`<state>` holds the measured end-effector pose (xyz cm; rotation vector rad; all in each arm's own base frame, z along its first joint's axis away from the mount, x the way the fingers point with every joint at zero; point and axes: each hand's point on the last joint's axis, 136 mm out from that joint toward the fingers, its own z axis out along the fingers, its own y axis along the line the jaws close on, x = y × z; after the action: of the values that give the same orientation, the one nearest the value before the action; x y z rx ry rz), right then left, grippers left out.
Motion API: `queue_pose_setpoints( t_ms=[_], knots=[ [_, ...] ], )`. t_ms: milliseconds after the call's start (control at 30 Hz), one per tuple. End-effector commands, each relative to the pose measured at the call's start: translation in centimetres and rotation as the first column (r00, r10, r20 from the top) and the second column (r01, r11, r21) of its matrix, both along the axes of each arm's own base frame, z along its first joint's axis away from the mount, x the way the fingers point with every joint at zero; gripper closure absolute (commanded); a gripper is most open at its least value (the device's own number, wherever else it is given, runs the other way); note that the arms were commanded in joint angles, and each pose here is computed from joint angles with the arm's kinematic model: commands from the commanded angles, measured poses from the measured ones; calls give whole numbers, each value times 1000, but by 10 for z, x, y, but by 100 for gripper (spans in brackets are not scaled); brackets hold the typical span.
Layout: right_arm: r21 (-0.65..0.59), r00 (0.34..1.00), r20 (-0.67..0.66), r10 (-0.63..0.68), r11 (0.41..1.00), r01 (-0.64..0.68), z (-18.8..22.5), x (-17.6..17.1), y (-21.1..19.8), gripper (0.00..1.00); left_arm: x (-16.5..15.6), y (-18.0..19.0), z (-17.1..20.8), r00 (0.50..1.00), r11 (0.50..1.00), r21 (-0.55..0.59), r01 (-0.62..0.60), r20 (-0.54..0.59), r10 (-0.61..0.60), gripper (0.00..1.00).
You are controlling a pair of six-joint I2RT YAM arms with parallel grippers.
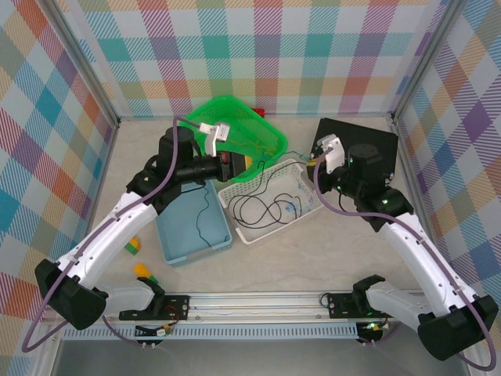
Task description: Untangle the cables
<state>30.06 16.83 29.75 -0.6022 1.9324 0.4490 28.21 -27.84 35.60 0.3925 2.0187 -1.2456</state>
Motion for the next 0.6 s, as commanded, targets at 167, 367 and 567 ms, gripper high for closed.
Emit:
queue_pose_setpoints(
  t_ms=[167, 367, 567],
  knots=[
    [163, 993, 23, 117, 979, -119, 32, -20, 4, 46, -5, 7, 13, 992, 998, 55, 33, 123, -40, 100],
    [432, 983, -180, 37, 901, 45, 49, -9, -19, 41, -6, 6, 10, 988, 997, 62, 44, 143, -52, 100],
    [647, 855, -510, 101, 700, 303, 49, 3, -15, 51, -10, 2, 10, 972, 995, 57, 79, 219, -89, 100]
  ],
)
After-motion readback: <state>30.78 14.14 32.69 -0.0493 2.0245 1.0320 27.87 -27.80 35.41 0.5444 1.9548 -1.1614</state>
